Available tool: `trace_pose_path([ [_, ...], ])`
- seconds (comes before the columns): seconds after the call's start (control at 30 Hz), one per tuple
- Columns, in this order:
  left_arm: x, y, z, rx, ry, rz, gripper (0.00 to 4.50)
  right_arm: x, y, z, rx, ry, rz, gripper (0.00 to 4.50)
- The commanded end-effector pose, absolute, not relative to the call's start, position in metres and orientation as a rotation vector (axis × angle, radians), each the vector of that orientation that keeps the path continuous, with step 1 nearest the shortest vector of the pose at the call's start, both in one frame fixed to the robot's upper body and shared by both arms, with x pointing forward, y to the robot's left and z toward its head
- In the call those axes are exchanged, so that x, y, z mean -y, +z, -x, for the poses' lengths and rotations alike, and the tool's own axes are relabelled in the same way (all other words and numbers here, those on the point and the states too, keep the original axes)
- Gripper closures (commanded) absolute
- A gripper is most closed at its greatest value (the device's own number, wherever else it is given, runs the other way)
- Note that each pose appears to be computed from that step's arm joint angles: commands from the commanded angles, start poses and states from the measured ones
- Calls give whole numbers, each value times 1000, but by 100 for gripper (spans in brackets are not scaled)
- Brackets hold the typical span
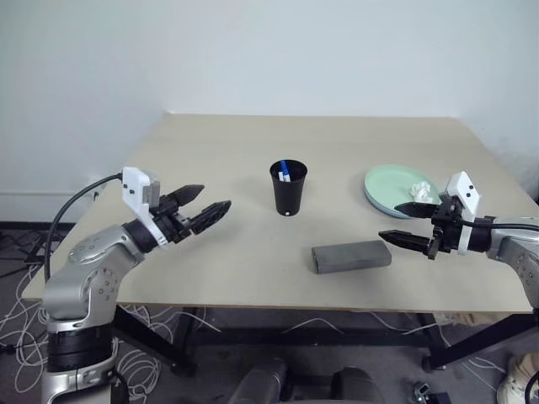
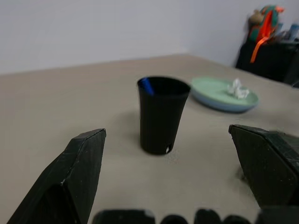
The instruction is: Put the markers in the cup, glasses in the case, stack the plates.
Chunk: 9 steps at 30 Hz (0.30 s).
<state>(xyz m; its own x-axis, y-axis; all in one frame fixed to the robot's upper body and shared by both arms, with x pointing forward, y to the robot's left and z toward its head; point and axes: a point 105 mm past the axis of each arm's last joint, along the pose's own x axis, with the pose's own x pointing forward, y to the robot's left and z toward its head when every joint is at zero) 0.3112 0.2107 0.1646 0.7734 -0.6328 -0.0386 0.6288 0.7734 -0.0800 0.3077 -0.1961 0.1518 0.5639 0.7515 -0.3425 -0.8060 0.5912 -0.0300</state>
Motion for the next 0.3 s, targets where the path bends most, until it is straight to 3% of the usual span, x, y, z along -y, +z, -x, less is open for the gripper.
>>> trace_pose_path([
  [0.03,-217,173,-304,-29,-659,27,2,188,166,-306,-249,936,177,0],
  [0.3,-225,155,-296,-71,-603,70,2,180,163,-306,-249,948,145,0],
])
